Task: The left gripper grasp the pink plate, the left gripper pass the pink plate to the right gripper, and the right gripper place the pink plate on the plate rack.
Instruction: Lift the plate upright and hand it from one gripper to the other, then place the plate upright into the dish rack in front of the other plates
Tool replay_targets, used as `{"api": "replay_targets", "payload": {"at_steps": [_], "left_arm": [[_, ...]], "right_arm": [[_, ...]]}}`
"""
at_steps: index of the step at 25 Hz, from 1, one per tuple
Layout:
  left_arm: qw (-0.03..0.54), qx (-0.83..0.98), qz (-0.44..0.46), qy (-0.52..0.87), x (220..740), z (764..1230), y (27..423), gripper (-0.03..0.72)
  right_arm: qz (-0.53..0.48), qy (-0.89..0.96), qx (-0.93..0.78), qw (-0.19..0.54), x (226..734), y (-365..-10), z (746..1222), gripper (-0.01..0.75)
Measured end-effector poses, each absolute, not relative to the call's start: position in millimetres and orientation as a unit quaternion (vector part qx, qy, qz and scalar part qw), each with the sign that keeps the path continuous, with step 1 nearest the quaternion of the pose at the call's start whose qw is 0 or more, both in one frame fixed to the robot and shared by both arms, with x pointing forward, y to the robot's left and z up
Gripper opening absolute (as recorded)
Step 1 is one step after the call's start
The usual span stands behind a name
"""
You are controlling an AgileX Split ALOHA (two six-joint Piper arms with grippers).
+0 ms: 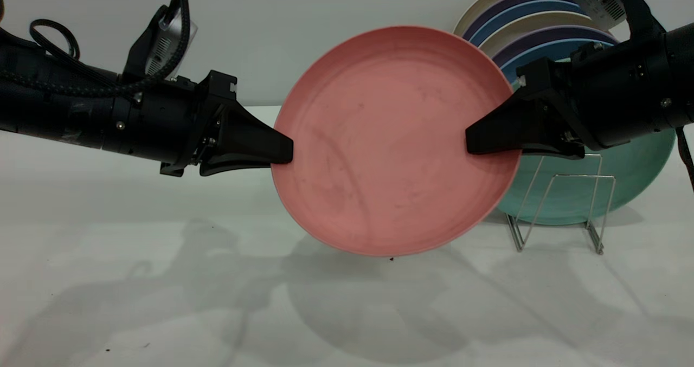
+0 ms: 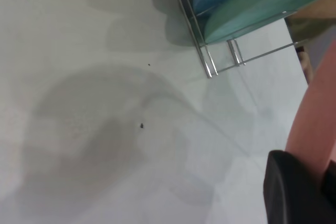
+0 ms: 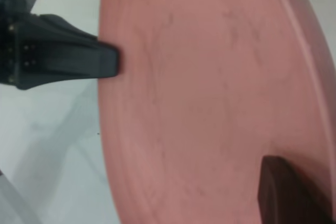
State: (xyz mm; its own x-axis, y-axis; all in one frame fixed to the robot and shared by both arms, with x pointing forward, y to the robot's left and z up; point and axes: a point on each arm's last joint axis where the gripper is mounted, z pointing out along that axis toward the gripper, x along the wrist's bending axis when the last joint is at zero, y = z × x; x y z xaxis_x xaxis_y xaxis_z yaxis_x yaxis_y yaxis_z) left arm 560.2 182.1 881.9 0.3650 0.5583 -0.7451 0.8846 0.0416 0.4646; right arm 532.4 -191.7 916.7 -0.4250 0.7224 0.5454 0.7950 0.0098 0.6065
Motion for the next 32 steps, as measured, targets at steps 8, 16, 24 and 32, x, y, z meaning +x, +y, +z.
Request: {"api": "replay_targets", "payload": {"at_steps": [8, 16, 24, 32], "left_arm": [[0.488, 0.674, -0.208, 0.515, 555, 886, 185, 0.414], [0.45, 0.684, -0.225, 0.529, 552, 882, 225, 0.659], [0.377, 0.683, -0.207, 0.59, 547, 883, 278, 0.566], [0.342, 0.687, -0.101, 0.633, 544, 924, 308, 0.562]], "right_arm": [[-0.461, -0.718, -0.52, 0.046, 531, -190, 917, 0.054], [-0.453, -0.731, -0.509, 0.041, 529, -190, 916, 0.054], [-0.396, -0.795, -0.46, -0.009, 527, -198, 907, 0.054], [-0.312, -0.861, -0.393, -0.086, 527, -211, 903, 0.054]]}}
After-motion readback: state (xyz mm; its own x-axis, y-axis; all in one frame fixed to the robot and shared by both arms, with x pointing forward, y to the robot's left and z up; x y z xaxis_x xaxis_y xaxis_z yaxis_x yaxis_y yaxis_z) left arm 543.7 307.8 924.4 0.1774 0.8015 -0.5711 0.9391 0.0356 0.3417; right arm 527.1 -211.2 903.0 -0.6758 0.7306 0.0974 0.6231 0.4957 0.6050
